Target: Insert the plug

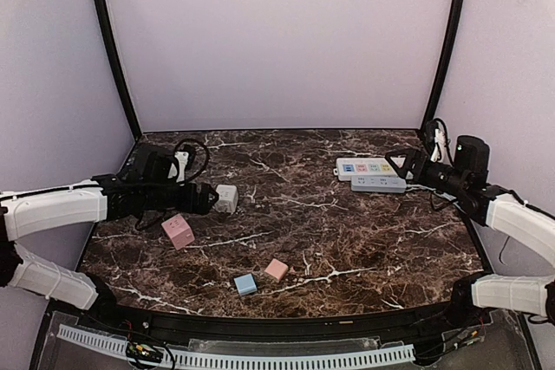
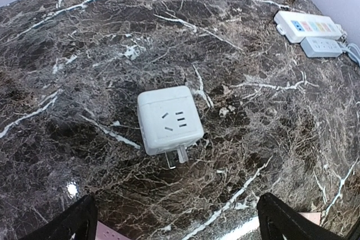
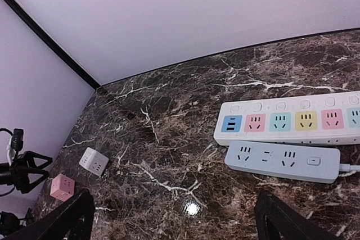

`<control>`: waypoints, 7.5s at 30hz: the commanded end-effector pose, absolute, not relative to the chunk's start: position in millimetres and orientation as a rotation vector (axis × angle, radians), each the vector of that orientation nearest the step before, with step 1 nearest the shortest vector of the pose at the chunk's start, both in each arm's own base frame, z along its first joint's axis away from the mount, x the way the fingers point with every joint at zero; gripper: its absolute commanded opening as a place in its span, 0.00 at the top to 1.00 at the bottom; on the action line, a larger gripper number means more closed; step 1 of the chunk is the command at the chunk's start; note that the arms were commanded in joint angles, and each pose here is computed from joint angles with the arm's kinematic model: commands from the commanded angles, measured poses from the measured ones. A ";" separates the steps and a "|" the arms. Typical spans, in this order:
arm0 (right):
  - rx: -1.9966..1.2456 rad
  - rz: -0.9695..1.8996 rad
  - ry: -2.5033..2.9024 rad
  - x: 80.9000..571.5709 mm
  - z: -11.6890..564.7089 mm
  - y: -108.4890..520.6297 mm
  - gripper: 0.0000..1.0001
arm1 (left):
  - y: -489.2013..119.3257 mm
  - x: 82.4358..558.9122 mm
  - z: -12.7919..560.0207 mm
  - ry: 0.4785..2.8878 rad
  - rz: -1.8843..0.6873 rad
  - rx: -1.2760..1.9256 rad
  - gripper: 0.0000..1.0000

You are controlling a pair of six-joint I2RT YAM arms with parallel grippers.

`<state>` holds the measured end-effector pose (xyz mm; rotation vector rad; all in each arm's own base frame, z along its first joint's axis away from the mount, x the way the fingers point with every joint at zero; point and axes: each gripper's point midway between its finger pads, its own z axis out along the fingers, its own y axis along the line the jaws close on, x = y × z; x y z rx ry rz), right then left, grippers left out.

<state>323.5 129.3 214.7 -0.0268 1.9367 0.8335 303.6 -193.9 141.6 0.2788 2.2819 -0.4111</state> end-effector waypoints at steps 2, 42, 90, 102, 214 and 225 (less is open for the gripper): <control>-0.010 0.807 1.975 323.5 203.6 128.6 0.01 | -212.0 311.6 135.8 2.308 -0.375 0.350 0.00; 0.268 0.512 2.184 332.9 142.0 99.2 0.01 | -229.3 369.8 53.6 2.531 -0.045 0.324 0.20; 1.309 0.305 2.060 417.7 44.8 -13.6 0.53 | -224.7 323.7 106.7 2.337 -0.313 0.411 0.61; 1.327 0.316 2.051 439.1 30.4 -15.7 0.62 | -223.2 322.4 107.7 2.332 -0.315 0.409 0.62; -0.510 1.180 2.483 208.3 219.5 341.8 0.01 | -383.7 235.4 183.0 1.333 -0.611 1.290 0.99; -0.519 1.214 2.506 202.1 205.1 361.6 0.01 | -389.2 230.3 177.8 1.325 -0.615 1.306 0.99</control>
